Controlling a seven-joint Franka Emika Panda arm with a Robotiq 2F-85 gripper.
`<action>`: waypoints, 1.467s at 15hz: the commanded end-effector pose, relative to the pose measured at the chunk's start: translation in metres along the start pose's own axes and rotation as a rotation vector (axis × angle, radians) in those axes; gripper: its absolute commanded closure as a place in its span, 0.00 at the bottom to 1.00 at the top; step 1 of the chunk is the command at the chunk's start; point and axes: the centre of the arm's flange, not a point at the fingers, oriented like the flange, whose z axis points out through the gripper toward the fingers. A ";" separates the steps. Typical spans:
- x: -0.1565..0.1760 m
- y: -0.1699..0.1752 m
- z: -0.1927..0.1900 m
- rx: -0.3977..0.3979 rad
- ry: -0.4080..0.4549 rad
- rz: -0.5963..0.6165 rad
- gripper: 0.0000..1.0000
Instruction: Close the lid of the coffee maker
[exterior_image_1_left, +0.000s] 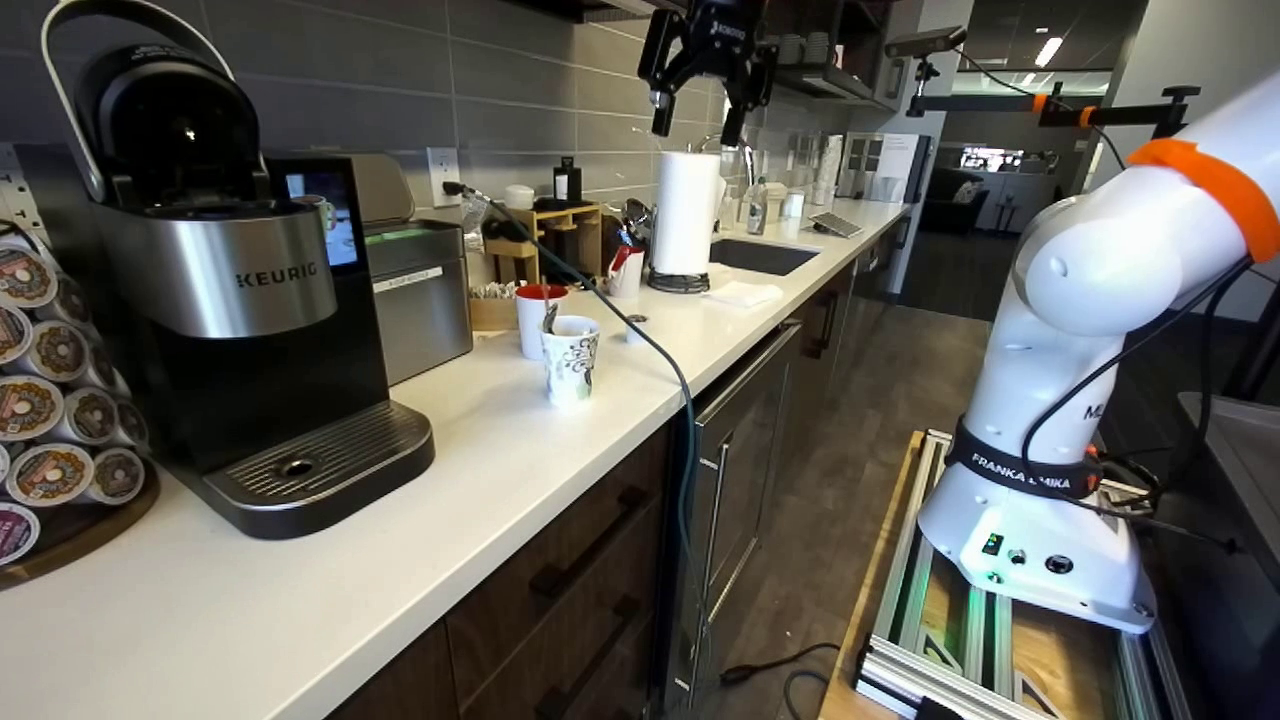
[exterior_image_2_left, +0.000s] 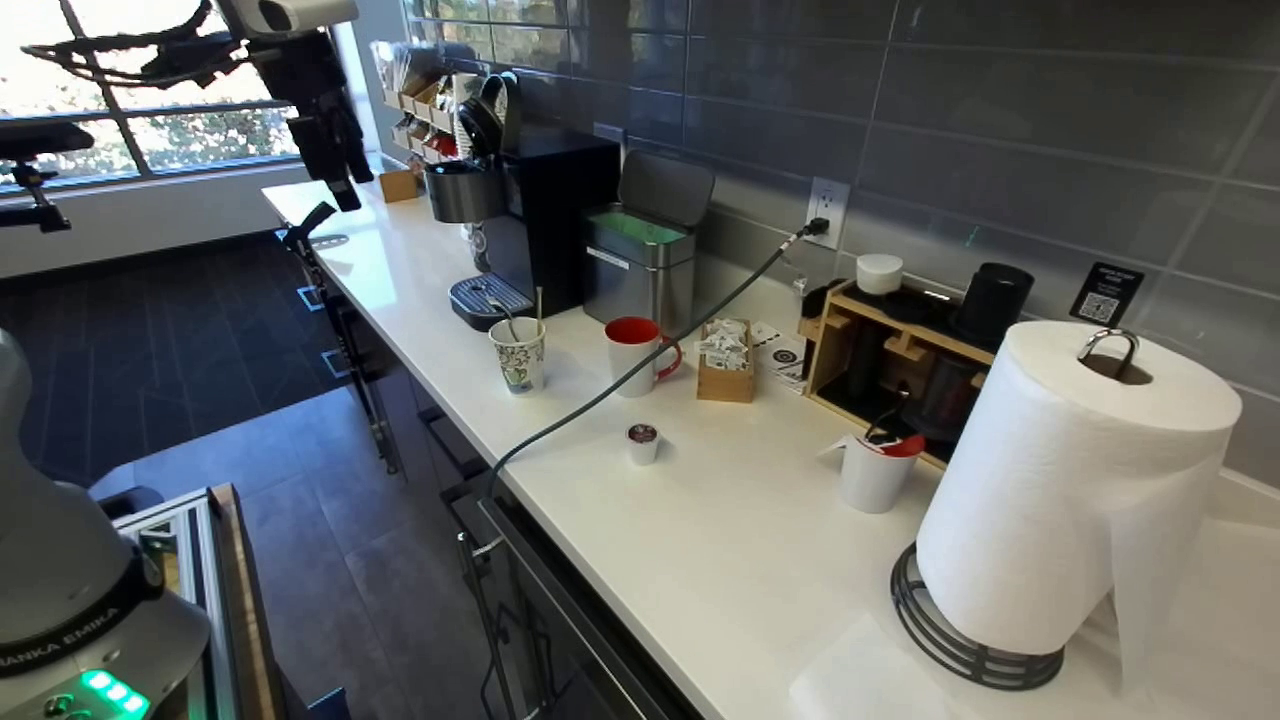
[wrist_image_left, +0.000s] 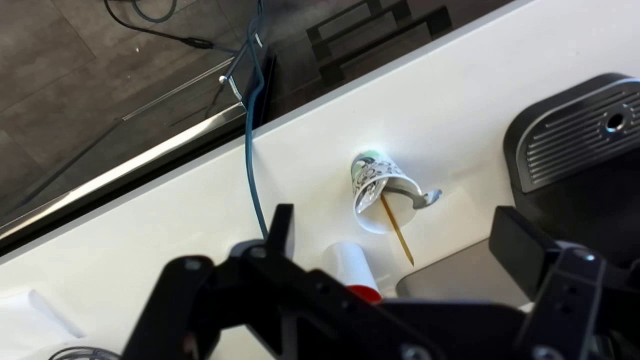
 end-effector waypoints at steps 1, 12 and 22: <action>0.001 0.008 -0.060 0.067 0.044 0.116 0.00; -0.066 -0.005 -0.185 0.255 0.289 0.117 0.00; -0.069 -0.055 -0.174 0.366 0.342 0.055 0.00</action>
